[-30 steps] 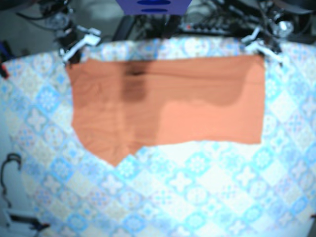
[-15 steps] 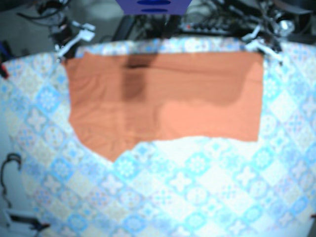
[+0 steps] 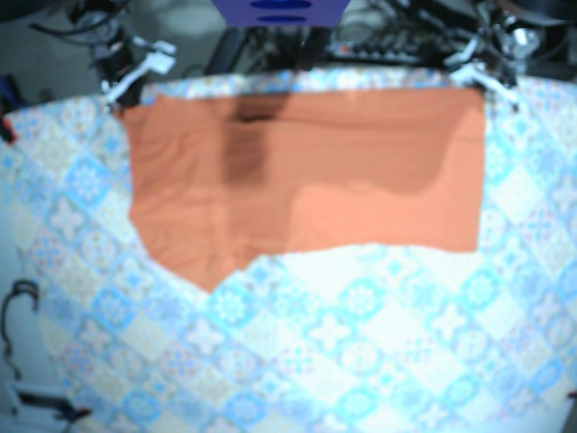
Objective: Fold the T-shirt properly
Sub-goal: 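Lift the shoulder edge and pull the shirt toward the robot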
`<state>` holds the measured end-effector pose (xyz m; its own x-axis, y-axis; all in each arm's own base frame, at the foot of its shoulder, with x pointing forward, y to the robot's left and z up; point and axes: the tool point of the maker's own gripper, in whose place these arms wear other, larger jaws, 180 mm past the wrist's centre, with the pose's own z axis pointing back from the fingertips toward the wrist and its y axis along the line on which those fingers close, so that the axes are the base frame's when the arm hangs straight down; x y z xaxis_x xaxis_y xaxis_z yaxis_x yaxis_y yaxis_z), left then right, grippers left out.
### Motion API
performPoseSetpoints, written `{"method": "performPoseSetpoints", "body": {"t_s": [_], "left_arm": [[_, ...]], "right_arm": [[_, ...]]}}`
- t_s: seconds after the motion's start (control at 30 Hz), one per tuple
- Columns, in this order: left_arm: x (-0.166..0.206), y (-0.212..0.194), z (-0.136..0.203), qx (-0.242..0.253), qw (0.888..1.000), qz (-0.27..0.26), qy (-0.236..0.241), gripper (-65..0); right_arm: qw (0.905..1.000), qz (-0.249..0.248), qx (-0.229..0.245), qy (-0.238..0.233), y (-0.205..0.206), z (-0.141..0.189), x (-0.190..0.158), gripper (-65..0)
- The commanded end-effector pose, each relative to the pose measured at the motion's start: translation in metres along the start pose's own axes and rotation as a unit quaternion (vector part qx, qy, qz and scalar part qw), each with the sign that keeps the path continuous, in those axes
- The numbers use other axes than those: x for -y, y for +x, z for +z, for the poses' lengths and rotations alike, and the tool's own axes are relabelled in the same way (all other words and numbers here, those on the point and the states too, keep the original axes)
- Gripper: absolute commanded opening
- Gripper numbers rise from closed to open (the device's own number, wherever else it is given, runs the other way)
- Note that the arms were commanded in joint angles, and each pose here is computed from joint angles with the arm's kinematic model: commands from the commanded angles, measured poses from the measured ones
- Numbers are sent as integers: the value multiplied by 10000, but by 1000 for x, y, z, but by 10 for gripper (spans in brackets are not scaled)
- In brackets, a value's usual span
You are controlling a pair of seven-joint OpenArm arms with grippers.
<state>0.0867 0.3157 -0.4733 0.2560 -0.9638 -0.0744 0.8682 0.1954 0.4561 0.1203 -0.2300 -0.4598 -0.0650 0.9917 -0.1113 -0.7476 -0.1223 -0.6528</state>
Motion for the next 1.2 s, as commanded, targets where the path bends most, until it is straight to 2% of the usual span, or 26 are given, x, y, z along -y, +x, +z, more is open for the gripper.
{"method": "performPoseSetpoints", "body": {"t_s": [0.0, 0.57, 1.17], "left_arm": [[4, -7, 3, -75, 9999, -89, -77, -650], [14, -9, 6, -91, 9997, -95, -185, -650], [24, -10, 9, -107, 9995, -101, -292, -650]], "right_arm": [[10000, 34, -28, -69, -3, 5, 2, -650], [9998, 34, 12, 219, 1, 16, -22, -650], [9997, 36, 19, 238, 1, 16, -23, -650]]}}
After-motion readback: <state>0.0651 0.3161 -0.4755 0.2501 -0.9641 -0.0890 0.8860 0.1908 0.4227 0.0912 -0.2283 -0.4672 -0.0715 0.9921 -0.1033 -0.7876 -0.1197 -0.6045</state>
